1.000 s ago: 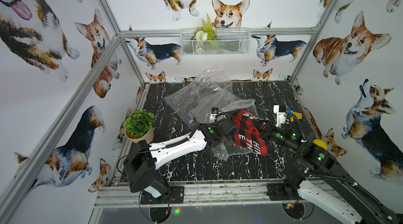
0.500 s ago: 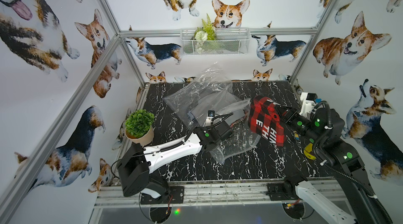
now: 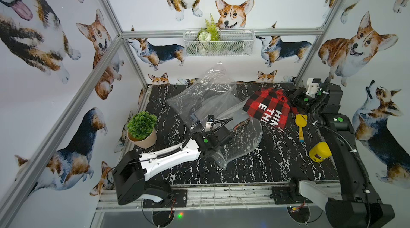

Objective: Take the shirt out of the vacuum bag
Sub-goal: Place the shirt at the center of the board.

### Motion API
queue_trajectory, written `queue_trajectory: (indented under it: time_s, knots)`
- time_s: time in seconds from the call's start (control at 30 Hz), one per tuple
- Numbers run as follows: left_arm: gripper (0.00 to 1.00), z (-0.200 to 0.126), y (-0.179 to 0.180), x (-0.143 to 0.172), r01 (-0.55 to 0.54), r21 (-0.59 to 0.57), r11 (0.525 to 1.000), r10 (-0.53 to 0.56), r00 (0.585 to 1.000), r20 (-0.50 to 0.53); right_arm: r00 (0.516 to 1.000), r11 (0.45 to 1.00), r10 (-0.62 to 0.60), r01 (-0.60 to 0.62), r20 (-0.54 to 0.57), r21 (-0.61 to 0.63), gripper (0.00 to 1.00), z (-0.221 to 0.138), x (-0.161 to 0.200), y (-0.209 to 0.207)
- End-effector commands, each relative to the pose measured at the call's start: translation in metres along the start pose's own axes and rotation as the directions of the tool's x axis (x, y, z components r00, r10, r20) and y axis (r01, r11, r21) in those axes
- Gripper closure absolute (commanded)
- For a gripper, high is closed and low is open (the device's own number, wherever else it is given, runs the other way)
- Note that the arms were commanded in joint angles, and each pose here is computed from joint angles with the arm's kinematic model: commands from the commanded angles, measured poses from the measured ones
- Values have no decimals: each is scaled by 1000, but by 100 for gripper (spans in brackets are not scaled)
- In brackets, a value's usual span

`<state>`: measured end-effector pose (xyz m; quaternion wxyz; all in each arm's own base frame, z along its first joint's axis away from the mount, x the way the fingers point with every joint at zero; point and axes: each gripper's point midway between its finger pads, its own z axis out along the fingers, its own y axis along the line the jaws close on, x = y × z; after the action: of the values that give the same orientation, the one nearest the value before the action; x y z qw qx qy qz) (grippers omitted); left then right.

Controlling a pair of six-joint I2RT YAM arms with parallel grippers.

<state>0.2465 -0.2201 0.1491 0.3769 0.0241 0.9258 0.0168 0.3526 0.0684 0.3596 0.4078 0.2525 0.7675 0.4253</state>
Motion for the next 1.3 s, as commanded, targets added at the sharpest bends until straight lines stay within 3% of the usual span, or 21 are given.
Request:
queue_trajectory:
  time_s: [0.0, 0.23, 0.37, 0.77, 1.0, 1.27]
  knots:
    - [100, -1, 5, 2, 22, -11, 1000, -22, 1000, -6, 1000, 993, -18, 20, 19, -112, 100, 21, -23, 23]
    - [100, 0, 7, 9, 25, -8, 1000, -25, 999, -22, 999, 995, -23, 26, 41, -91, 100, 55, -59, 23]
    - [100, 2, 11, 15, 28, -10, 1000, -29, 999, -29, 996, 992, -2, 13, 91, -129, 100, 51, -81, 34]
    - [100, -2, 15, 14, 31, -9, 999, -31, 999, -23, 997, 993, 43, -35, 71, -116, 100, 101, -101, 11]
    - [100, -2, 15, 14, 28, -11, 1000, -29, 999, -27, 996, 997, 72, -70, 59, -35, 100, 131, -74, -66]
    - [100, 0, 13, 17, 19, -8, 1000, -20, 999, -38, 991, 983, 128, -121, -42, 142, 100, 154, 2, -192]
